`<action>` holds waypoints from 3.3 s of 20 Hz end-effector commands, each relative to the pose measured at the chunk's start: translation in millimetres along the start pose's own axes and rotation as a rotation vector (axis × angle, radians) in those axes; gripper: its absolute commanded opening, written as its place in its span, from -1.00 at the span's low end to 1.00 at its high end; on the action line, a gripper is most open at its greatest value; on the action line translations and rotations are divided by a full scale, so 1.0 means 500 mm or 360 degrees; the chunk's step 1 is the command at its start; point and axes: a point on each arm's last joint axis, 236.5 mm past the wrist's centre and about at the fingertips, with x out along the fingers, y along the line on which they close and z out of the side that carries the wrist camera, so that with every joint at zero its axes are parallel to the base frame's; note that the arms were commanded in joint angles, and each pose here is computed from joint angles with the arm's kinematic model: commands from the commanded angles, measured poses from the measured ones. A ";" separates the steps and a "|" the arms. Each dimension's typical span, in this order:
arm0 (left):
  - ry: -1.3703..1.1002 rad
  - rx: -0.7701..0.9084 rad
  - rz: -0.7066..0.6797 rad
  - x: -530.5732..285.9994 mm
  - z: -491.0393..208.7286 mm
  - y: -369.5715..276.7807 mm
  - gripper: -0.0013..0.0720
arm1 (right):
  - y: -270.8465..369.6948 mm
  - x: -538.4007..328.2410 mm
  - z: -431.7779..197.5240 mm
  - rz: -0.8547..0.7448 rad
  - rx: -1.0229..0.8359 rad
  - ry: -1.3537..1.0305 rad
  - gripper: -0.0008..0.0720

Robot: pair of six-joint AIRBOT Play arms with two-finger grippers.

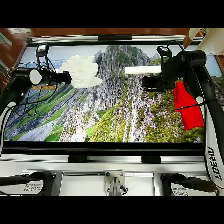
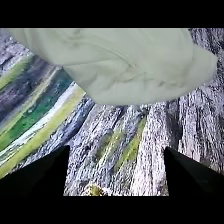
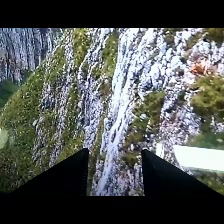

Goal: Fold the shirts.

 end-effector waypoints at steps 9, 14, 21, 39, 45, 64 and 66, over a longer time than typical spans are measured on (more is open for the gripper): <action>0.0151 -0.0526 -0.0238 0.323 0.025 0.029 1.00 | 0.035 -0.001 0.016 0.0112 0.0032 -0.0054 0.25; 0.0060 -0.0600 -0.0265 0.359 0.036 0.027 1.00 | 0.078 0.002 0.002 0.0123 -0.0082 -0.0042 0.21; 0.0039 -0.0578 -0.0266 0.358 0.045 0.032 -0.86 | 0.065 0.004 0.002 0.0056 -0.0143 -0.0049 0.26; -0.0281 0.0381 -0.0905 -0.490 0.091 -0.412 -0.86 | -0.114 -0.502 -0.138 -0.0344 -0.0106 -0.0658 0.63; 0.0390 0.0239 -0.0976 -0.254 -0.303 -0.579 -0.29 | -0.076 -0.397 -0.169 -0.0196 -0.0126 -0.0373 0.63; 0.0930 -0.0344 -0.0481 -0.067 -0.475 -0.203 1.00 | -0.111 0.049 -0.267 0.0367 0.0149 0.0551 0.62; 0.0950 -0.0329 -0.0512 -0.040 -0.497 -0.232 1.00 | -0.116 0.062 -0.300 0.0375 0.0184 0.0626 0.62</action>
